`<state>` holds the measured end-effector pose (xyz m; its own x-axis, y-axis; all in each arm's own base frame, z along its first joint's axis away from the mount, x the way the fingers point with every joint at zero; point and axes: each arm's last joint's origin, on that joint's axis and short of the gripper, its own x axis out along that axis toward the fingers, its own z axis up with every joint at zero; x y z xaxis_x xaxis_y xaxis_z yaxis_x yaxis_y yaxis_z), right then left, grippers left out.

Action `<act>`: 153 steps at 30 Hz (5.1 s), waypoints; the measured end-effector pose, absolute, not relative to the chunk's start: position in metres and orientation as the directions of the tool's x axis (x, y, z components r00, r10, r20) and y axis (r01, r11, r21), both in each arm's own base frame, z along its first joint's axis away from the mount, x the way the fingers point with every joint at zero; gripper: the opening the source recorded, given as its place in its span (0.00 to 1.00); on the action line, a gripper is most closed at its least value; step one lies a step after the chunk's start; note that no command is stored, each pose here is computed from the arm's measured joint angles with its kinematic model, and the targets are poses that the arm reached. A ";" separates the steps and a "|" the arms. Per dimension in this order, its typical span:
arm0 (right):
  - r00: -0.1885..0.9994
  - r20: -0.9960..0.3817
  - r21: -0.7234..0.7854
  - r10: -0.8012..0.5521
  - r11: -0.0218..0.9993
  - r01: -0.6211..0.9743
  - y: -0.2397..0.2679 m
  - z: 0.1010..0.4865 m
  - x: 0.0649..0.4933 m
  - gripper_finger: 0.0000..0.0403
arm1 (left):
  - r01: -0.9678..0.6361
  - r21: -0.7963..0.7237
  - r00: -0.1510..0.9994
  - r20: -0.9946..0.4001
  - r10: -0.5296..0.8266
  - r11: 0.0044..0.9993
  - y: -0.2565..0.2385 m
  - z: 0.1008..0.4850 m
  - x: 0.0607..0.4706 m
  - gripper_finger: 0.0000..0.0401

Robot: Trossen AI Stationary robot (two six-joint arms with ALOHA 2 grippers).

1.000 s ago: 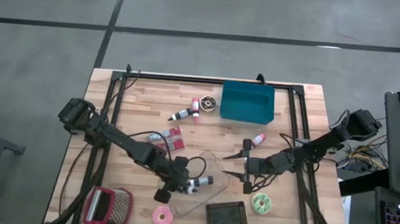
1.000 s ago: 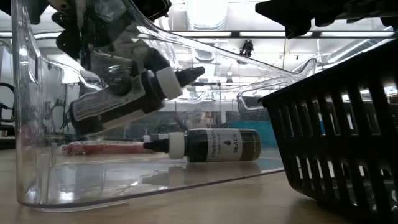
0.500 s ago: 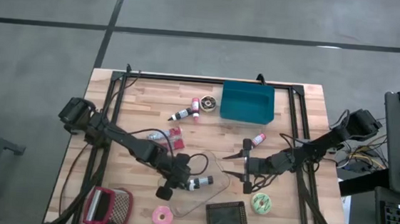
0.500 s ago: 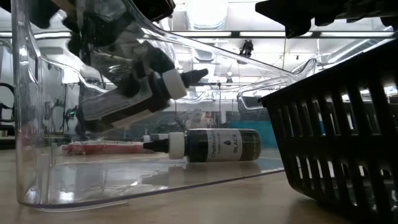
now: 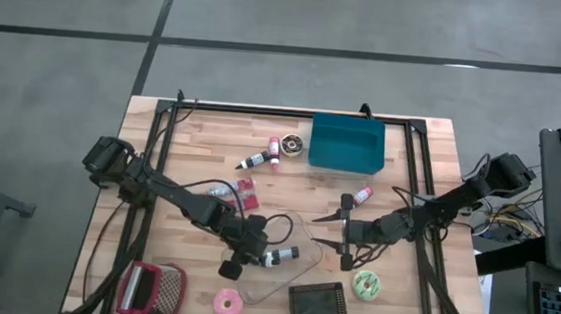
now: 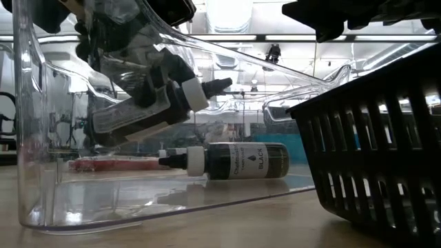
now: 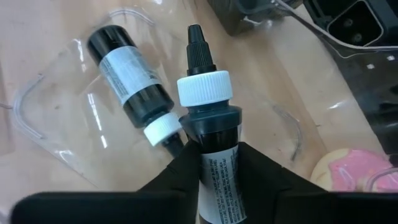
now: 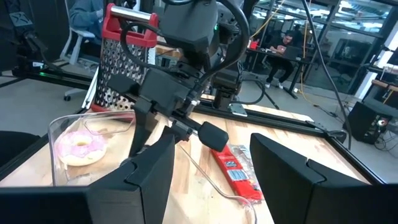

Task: Pick & Place Food Item
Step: Put the bottom black food coloring bottle into the transparent bin, then put the black food coloring bottle into the transparent bin

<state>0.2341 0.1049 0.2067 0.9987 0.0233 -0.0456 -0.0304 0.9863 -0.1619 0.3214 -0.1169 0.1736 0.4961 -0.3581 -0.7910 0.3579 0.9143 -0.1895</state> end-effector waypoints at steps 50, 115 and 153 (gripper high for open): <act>0.920 -0.372 -0.160 -0.119 0.985 0.063 0.092 0.194 0.245 0.52 | 0.100 0.273 0.886 -0.461 0.039 0.957 -0.097 0.209 0.323 0.40; 0.910 -0.397 -0.194 -0.115 0.980 0.039 0.091 0.191 0.243 0.52 | -0.403 0.238 0.628 -0.630 0.457 0.883 0.058 0.207 0.275 0.40; 0.905 -0.420 -0.147 -0.069 0.989 0.007 0.093 0.189 0.242 0.52 | -0.415 0.132 0.262 -0.930 0.257 0.900 0.148 0.202 0.328 0.75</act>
